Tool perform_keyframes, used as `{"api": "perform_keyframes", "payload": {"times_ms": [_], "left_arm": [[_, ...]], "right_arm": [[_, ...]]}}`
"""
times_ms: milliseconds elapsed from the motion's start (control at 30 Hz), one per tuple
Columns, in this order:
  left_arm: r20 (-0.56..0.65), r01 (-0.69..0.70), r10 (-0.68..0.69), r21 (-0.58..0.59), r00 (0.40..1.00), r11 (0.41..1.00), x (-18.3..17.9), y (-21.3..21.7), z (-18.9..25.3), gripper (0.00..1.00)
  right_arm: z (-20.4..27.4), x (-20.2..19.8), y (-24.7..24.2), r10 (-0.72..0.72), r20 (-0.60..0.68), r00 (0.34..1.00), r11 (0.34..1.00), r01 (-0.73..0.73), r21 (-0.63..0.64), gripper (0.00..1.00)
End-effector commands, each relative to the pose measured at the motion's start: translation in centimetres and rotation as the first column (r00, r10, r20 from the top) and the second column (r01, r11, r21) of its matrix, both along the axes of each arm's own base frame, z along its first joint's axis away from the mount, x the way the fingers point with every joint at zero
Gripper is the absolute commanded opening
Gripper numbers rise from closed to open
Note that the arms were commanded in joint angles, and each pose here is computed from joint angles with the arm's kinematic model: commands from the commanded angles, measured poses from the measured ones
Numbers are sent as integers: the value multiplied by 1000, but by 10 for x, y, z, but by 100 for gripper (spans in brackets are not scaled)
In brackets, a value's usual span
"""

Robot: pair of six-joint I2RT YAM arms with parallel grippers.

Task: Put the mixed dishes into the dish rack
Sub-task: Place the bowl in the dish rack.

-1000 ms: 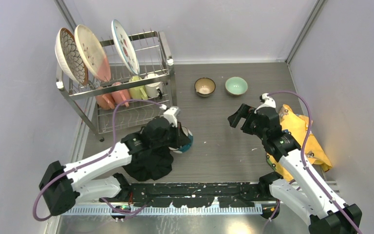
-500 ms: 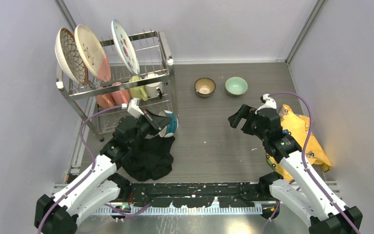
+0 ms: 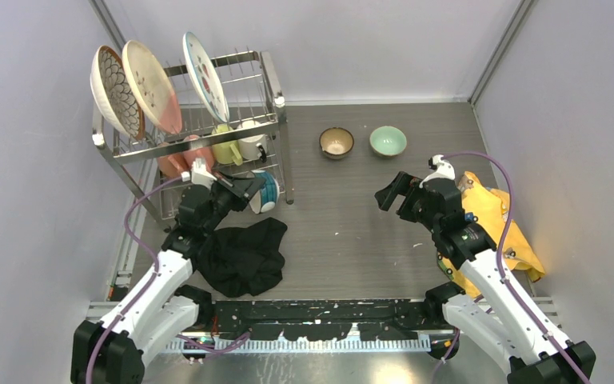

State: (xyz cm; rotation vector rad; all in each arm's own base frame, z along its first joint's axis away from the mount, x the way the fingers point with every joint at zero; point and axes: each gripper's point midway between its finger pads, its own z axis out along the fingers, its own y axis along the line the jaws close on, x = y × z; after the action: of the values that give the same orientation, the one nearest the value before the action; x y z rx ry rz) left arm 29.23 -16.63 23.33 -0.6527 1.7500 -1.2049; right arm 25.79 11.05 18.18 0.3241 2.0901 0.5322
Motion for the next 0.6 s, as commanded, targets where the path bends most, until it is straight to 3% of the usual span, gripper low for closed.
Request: {"api": "perform_keyframes", "payload": {"times_ms": [0,567], "left_arm": [[148,-1,21,-131,989,991,6,4,42,0],[181,-17,57,-214,982,977,47,23,47,0]], "right_arm": [[10,4,-1,-8,47,999,1000,7,9,100],[9,4,-1,-6,49,999,1000,5,12,100]]}}
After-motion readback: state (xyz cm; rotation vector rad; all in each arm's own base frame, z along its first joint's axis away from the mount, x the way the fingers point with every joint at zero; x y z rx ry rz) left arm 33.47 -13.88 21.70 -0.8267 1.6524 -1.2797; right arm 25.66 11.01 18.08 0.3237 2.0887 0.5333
